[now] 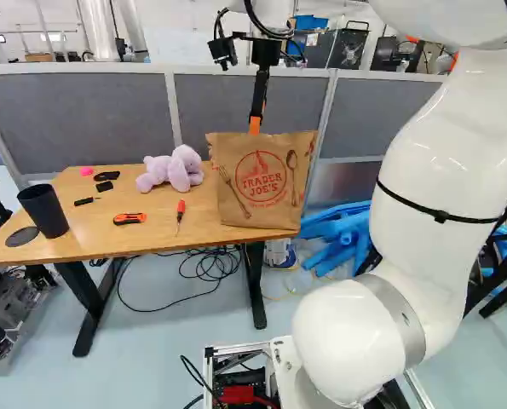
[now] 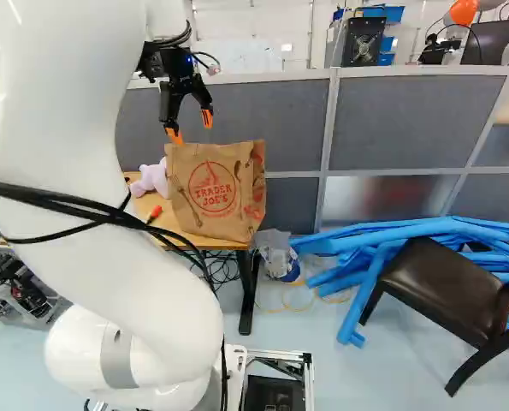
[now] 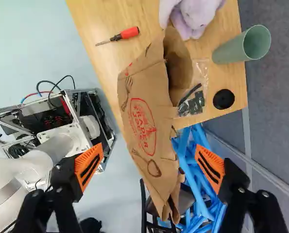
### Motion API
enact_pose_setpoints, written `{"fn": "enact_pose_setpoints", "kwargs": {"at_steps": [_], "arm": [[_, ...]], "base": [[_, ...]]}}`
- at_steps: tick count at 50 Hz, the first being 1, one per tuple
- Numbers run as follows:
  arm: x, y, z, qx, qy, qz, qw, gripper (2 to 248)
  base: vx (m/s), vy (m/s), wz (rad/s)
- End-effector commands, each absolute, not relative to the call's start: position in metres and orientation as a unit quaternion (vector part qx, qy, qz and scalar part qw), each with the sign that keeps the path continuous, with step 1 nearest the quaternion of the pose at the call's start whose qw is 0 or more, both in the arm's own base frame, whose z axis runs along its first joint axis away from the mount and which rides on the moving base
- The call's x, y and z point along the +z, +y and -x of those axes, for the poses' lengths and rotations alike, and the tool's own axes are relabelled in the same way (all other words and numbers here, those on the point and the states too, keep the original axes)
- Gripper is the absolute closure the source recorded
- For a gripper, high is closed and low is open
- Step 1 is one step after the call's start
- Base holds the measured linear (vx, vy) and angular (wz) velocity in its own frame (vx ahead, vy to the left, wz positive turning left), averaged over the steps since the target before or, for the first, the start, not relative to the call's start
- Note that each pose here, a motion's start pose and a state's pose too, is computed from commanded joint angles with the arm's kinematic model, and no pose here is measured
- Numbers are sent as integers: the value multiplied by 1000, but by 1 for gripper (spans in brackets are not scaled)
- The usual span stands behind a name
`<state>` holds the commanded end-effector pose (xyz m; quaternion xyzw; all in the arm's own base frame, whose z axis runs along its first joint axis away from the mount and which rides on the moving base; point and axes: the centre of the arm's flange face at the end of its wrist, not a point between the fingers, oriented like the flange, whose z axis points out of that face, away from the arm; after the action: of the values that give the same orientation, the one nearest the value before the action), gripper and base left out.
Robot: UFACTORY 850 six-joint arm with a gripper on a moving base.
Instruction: Pick up the bag on the ground and place it on the table
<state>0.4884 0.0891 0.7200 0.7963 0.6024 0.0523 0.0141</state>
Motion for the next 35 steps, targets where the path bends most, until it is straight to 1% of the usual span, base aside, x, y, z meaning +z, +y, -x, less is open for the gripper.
{"fn": "enact_pose_setpoints", "kwargs": {"at_steps": [14,35], "arm": [[720,89,-488,52,602,-796,14,3],[720,89,-488,52,602,-796,14,3]], "base": [[-107,-4,1],[-137,-4,3]]}}
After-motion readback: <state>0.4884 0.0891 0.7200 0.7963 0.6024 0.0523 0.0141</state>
